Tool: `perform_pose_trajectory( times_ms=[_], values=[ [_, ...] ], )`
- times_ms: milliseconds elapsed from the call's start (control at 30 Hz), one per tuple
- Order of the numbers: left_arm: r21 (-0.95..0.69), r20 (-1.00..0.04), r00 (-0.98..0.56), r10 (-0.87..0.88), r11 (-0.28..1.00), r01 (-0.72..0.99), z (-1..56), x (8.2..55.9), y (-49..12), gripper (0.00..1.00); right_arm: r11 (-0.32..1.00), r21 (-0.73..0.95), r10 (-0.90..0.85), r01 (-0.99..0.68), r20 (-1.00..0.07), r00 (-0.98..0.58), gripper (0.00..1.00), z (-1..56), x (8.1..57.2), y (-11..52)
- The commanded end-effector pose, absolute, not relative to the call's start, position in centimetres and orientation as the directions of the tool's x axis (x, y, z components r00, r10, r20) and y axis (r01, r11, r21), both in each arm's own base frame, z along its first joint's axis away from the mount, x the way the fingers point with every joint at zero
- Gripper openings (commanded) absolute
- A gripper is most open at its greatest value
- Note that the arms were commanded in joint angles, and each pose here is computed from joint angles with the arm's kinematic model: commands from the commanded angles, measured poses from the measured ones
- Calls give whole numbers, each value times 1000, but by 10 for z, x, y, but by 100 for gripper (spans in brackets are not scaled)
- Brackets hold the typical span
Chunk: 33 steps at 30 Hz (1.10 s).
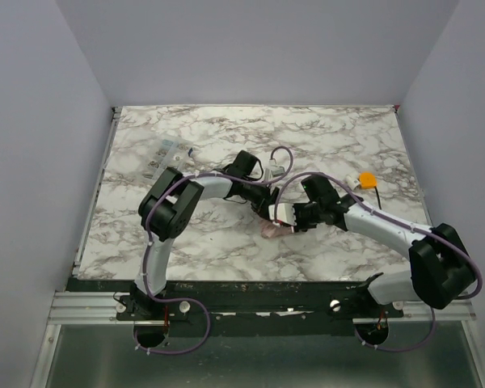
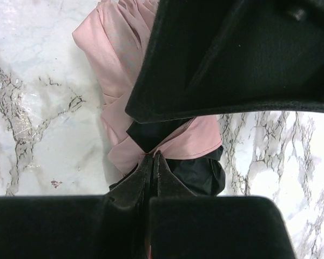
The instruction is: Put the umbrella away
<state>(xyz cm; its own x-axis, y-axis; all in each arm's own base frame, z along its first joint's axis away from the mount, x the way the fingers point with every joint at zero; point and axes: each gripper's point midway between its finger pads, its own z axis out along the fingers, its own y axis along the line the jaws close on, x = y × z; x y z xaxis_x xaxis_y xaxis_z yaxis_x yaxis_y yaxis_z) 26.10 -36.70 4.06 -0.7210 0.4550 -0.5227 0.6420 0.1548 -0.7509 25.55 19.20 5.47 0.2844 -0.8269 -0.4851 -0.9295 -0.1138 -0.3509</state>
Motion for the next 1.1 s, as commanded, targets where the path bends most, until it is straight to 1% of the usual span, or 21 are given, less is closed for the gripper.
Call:
perform_pose_trajectory(
  times_ms=[0,67,100,267,433,567,667,800,867,900,933,1000,1033,1067],
  values=[
    [-624,-281,-820,498,554,550,-60,250,-305,82,-102,-277,-891,-956,-402,212,0,26,248,170],
    [-626,-299,-821,486,549,553,-54,251,-307,87,-99,-267,-889,-959,-409,205,0,24,247,171],
    [-627,-309,-824,474,551,552,-50,253,-308,98,-98,-263,-889,-960,-410,203,0,23,247,172],
    [-636,-383,-832,402,539,553,-27,252,-306,98,-97,-250,-893,-963,-406,195,0,21,245,170],
    [-615,-468,-819,333,543,572,-8,240,-293,99,-90,-244,-890,-966,-414,188,0,22,244,171],
    [-576,-567,-779,267,548,607,17,234,-282,99,-85,-241,-888,-967,-421,183,0,23,242,171],
    [-514,-668,-714,209,565,646,43,237,-272,98,-88,-233,-888,-968,-423,183,0,21,240,171],
    [-428,-799,-588,124,569,702,84,249,-259,99,-86,-225,-884,-971,-431,179,0,20,239,172],
    [-406,-861,-508,28,562,720,113,255,-250,98,-84,-223,-884,-971,-433,176,0,20,238,172],
    [-390,-897,-439,-49,552,737,137,261,-245,98,-86,-221,-885,-972,-432,176,0,20,237,172],
    [-390,-913,-392,-117,538,748,154,261,-237,99,-88,-221,-885,-971,-431,178,0,20,237,172],
    [-283,-958,-224,-176,488,826,192,256,-229,98,-87,-222,-883,-971,-434,179,0,20,237,172],
    [-171,-984,-128,-126,440,881,201,250,-233,97,-88,-223,-881,-971,-438,180,0,21,237,173],
    [-96,-995,-74,-69,408,908,204,246,-237,94,-88,-221,-878,-971,-443,181,0,22,237,174]
  ],
)
